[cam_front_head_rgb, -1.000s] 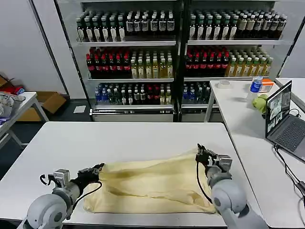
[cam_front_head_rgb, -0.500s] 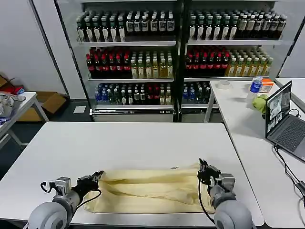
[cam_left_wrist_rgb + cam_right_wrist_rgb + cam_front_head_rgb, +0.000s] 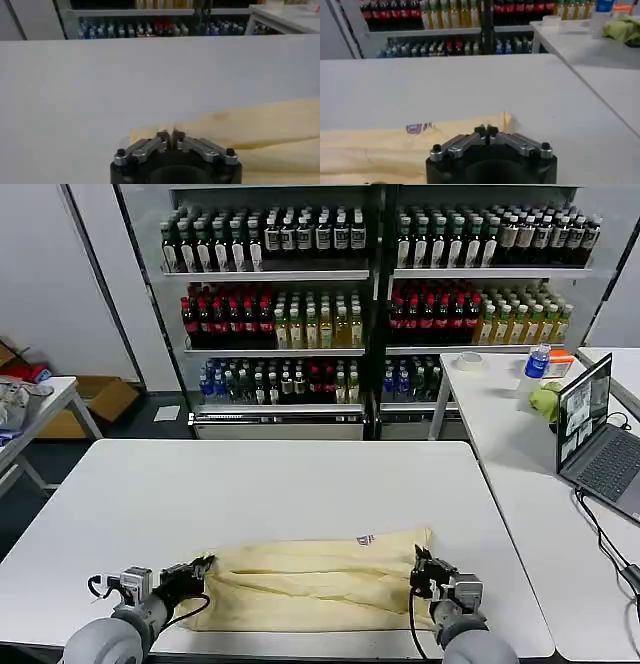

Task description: Fold and organize the clothes.

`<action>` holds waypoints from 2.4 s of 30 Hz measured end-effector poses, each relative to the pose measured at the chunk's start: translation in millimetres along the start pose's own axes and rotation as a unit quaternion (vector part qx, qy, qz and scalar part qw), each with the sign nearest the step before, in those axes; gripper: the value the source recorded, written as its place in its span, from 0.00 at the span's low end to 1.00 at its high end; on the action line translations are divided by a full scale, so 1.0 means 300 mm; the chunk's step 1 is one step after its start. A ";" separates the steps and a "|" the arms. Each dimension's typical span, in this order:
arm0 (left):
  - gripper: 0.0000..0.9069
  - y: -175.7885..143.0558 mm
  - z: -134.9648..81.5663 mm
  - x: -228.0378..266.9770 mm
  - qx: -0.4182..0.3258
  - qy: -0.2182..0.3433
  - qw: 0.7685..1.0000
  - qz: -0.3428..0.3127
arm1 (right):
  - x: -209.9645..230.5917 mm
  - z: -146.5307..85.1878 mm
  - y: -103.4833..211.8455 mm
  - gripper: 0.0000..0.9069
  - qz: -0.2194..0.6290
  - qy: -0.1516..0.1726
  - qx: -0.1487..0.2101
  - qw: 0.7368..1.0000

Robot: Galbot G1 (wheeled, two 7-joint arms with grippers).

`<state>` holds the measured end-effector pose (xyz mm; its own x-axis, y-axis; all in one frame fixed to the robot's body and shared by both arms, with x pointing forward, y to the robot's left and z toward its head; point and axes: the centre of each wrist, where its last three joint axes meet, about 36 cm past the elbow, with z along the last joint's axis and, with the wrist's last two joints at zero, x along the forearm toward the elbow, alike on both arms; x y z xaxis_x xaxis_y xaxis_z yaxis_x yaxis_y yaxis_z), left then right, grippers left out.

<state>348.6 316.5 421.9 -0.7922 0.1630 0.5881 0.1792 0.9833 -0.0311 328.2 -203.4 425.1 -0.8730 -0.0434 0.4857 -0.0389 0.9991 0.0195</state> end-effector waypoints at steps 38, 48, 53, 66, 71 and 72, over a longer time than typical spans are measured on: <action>0.01 -0.142 0.189 0.053 0.128 -0.040 0.988 -0.071 | 0.223 -0.020 -0.047 1.00 0.050 -0.041 0.016 0.998; 0.01 -0.170 0.209 0.071 0.161 -0.045 0.984 -0.055 | 0.232 -0.027 -0.047 1.00 0.055 -0.046 0.014 0.997; 0.01 -0.164 0.202 0.079 0.173 -0.048 0.983 -0.048 | 0.235 -0.027 -0.046 1.00 0.056 -0.047 0.014 0.997; 0.01 -0.002 0.120 0.113 0.190 -0.068 0.977 -0.064 | 0.230 -0.039 -0.054 1.00 0.053 -0.055 0.015 0.997; 0.01 0.122 0.072 0.134 0.194 -0.082 0.974 -0.087 | 0.227 -0.049 -0.065 1.00 0.053 -0.059 0.018 0.997; 0.01 0.155 0.061 0.139 0.195 -0.086 0.973 -0.093 | 0.226 -0.052 -0.067 1.00 0.053 -0.060 0.018 0.997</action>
<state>313.1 370.5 430.2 -0.8814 -0.0420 0.4705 -0.1846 0.9475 -0.2613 277.3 -226.4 471.2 -0.9249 0.0612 0.3752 0.0420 0.9974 -0.0591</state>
